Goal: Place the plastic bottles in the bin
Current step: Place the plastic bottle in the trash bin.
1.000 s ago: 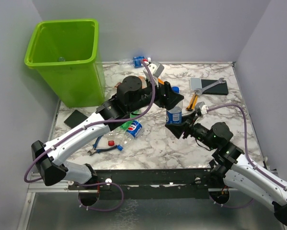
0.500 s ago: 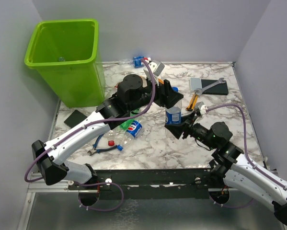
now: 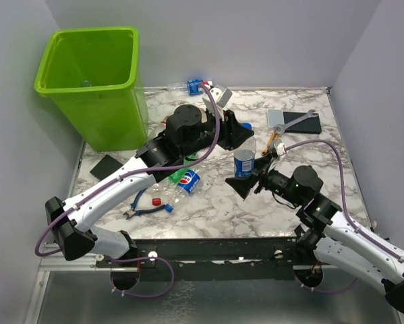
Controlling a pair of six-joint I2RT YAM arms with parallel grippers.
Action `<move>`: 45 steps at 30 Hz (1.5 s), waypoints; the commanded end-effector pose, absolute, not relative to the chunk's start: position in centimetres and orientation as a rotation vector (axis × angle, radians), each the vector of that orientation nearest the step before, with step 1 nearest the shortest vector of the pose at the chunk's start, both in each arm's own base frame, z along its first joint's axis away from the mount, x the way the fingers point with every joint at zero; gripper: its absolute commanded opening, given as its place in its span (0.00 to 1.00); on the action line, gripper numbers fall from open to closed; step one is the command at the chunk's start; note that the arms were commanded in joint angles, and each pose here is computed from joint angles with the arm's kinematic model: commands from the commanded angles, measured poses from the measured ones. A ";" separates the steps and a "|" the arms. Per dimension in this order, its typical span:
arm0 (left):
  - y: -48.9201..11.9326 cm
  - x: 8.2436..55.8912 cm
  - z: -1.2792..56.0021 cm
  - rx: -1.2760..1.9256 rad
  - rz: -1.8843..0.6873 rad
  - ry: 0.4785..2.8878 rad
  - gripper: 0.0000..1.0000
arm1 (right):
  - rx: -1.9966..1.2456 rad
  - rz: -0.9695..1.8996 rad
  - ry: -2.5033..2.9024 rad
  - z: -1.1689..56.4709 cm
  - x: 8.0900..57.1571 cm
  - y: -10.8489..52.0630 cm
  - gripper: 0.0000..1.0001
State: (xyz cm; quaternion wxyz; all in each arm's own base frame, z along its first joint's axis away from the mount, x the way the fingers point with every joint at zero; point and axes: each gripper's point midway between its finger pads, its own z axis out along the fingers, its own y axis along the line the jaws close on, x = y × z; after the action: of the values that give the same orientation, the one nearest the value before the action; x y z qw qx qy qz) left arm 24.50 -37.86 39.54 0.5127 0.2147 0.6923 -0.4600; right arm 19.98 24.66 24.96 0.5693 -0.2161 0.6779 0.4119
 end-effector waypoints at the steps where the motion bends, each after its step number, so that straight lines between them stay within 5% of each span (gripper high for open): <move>1: -36.4 25.7 40.7 0.458 -1.012 1.626 0.00 | -0.483 1.032 1.613 27.3 19.0 24.8 1.00; 14: -27.1 28.4 48.6 0.198 -0.654 1.395 0.00 | -0.330 1.111 1.575 34.8 17.3 22.5 1.00; 24: -15.5 26.8 59.5 0.108 -0.107 0.966 0.00 | -0.077 0.863 1.599 30.4 20.1 17.7 1.00; 32: -12.0 31.5 64.0 0.047 0.249 0.920 0.00 | -0.051 0.874 1.691 26.4 20.1 18.1 1.00; 45: 1.8 38.8 60.5 -0.465 0.465 0.966 0.00 | -0.071 0.931 1.759 23.1 18.7 18.6 1.00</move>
State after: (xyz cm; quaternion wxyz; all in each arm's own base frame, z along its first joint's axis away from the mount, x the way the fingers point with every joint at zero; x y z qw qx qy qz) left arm 40.21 -3.76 60.78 0.8506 -0.0835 0.4748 0.2099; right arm 19.34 18.44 24.68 0.5620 -0.0263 0.7296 0.3886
